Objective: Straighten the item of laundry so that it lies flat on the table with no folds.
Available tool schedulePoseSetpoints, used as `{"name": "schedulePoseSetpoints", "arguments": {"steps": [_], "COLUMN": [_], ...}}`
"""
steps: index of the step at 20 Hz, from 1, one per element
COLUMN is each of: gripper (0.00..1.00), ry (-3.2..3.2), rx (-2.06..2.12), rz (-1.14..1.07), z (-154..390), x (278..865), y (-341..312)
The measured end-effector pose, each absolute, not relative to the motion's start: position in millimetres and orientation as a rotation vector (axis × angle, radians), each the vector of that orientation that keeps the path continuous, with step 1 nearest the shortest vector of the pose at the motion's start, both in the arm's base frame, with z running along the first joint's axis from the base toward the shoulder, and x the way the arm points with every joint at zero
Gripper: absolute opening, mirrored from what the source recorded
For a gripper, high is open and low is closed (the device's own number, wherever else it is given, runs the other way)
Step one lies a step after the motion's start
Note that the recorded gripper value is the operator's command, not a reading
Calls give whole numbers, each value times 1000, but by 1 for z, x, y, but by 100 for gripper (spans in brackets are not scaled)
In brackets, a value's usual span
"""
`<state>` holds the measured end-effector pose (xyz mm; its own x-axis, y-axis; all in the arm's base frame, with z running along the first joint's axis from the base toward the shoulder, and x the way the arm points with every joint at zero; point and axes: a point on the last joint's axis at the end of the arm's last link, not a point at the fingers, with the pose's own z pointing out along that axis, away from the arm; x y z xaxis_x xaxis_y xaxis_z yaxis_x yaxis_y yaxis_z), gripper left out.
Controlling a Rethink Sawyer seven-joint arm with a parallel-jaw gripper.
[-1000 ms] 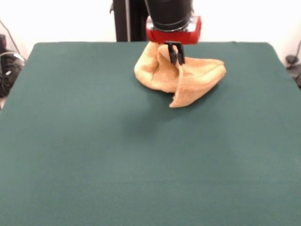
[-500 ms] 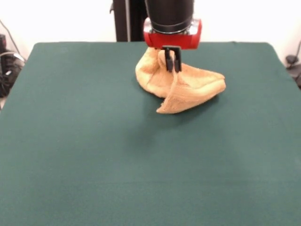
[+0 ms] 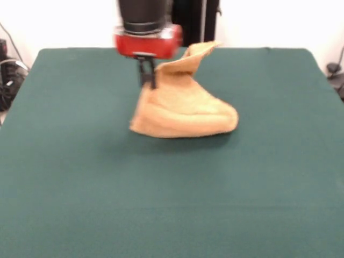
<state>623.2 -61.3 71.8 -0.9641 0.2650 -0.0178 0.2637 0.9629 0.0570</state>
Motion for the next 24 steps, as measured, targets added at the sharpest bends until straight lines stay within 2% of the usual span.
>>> {"name": "schedulePoseSetpoints", "arguments": {"steps": [6,10,24], "gripper": [0,0,0], "ry": [3093,3124,3119], "rx": [428,474,356], "rz": [-12,-39,-51], "z": [65,63,63], "x": [588,568,573], "y": [-168,-214,-206]}}
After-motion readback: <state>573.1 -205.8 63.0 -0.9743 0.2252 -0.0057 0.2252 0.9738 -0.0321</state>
